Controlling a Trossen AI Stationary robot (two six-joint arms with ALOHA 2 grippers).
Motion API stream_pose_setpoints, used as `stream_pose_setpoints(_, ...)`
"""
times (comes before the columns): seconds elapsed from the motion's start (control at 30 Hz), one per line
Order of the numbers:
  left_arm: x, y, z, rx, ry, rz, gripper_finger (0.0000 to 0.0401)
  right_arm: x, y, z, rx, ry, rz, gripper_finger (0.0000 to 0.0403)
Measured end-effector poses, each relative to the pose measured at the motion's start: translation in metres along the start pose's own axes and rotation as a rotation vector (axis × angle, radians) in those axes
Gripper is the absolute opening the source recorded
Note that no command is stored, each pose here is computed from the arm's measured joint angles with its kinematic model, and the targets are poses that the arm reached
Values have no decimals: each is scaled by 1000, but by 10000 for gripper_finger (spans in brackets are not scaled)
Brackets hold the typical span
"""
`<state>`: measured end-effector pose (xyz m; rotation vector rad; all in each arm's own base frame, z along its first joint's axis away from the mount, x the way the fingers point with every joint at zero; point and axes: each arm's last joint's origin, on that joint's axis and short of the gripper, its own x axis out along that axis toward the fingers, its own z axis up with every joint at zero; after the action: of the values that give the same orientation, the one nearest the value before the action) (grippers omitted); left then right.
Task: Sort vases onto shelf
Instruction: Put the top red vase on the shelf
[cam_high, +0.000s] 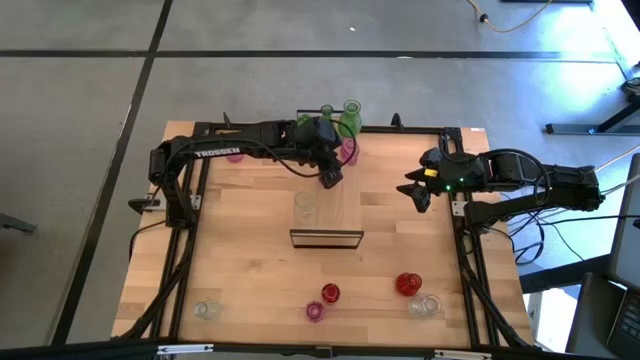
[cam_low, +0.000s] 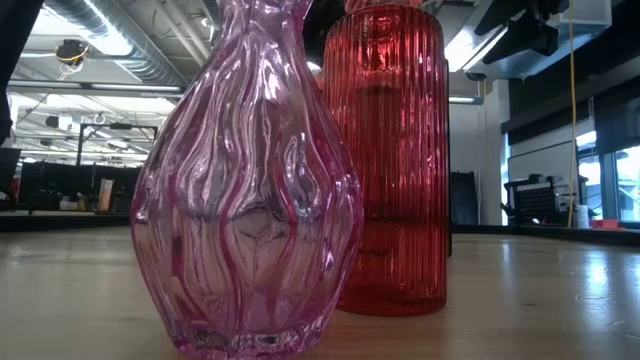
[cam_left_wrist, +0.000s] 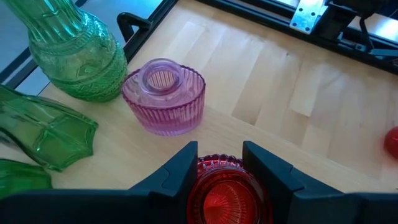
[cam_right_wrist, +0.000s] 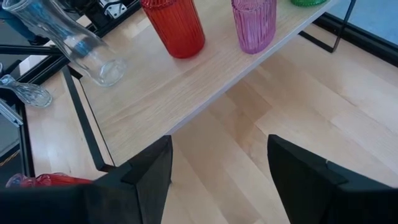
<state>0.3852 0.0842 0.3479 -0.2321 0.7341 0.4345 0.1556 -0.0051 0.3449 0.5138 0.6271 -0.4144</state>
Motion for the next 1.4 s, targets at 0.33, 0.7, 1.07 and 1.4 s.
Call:
stream_pose_setpoints(0.33,0,0,0,1,1,0,118,0,0,0,2,-4,4,241)
stream_pose_setpoints(0.7,16,-5,-2,2,28,-57,118,0,0,0,3,-2,8,241)
stream_pose_setpoints(1.07,11,3,-4,-5,46,22,118,0,1,0,21,22,38,241)
stream_pose_setpoints(1.4,11,2,-6,0,69,-8,118,0,1,0,21,21,37,241)
